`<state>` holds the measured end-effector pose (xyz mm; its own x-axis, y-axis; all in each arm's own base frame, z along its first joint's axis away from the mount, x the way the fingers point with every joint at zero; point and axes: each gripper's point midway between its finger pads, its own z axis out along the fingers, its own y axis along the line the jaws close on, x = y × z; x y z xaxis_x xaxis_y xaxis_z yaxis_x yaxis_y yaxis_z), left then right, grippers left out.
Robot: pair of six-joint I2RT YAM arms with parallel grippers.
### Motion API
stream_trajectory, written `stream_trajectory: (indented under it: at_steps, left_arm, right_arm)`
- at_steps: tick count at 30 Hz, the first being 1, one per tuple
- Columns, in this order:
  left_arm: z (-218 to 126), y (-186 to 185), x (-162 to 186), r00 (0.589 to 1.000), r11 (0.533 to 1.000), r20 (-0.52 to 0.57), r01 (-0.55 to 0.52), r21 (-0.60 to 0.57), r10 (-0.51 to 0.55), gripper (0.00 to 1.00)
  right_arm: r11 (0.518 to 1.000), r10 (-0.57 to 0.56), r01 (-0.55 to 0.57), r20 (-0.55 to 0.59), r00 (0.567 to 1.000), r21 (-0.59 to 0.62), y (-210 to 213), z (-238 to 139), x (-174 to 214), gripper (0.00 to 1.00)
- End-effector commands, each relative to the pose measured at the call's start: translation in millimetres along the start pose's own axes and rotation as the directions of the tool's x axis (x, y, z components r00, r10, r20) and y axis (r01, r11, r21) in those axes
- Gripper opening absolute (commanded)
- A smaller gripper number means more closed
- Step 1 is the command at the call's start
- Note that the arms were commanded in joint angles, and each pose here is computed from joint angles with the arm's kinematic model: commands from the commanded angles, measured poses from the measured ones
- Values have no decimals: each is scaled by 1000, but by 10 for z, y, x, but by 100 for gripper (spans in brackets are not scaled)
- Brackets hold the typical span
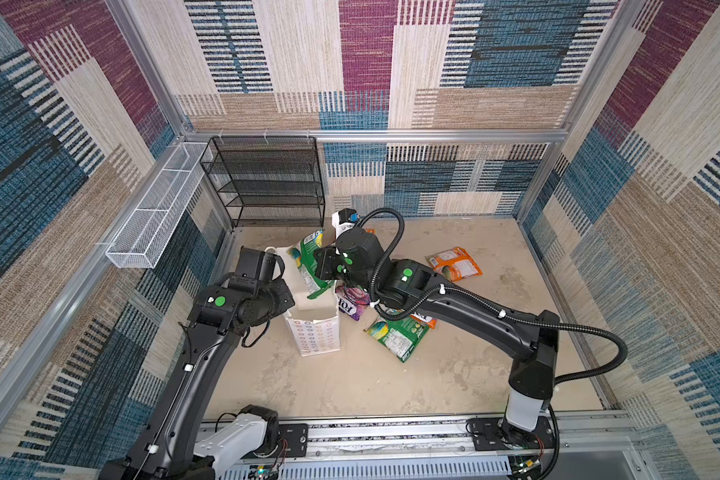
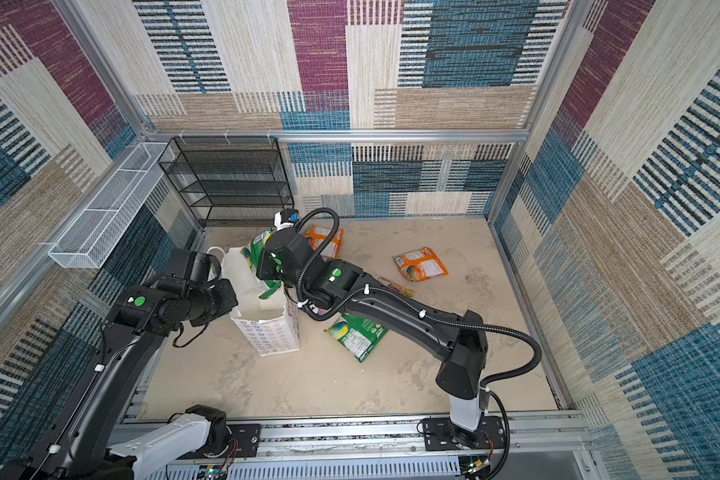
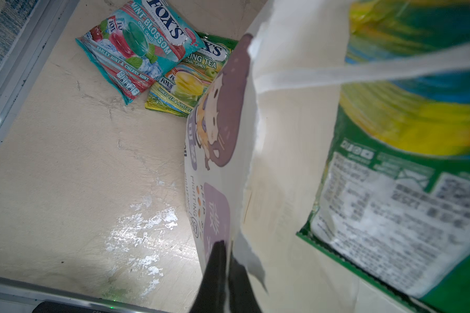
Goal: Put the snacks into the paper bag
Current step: 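Lower the green packet into the bag held open by the left gripper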
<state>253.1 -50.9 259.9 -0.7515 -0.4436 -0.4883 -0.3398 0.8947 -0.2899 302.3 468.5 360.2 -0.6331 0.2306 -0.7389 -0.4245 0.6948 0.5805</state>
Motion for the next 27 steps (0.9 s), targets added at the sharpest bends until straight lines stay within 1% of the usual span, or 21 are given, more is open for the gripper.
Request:
stream_trajectory:
  at_steps: [1,6,13,19,21,23,27]
  left_arm:
    - [-3,-94,-91,999,999,36,34,41,-35,0]
    - [-10,-126,-84,999,998,30,33,59,-35,0]
    - [-51,-108,-91,998,997,46,39,62,-42,0]
    - [-31,-93,-76,998,997,49,46,62,-49,0]
    - [-18,-80,-68,998,997,48,44,55,-47,0]
    - [-10,-63,-60,998,998,49,46,50,-48,0]
    - [-6,-45,-52,998,998,51,44,44,-46,0]
  right_arm:
    - [1000,2,-1,58,998,-18,165,-47,-103,0]
    - [1000,-9,10,27,1000,-29,244,61,2,0]
    - [999,-15,14,23,1000,29,138,208,79,0]
    - [999,-23,22,5,1000,34,142,295,123,8]
    - [998,-27,26,10,1000,53,111,291,110,16]
    - [997,-32,30,25,999,67,92,248,69,29]
    - [999,-35,34,39,999,39,134,154,9,46]
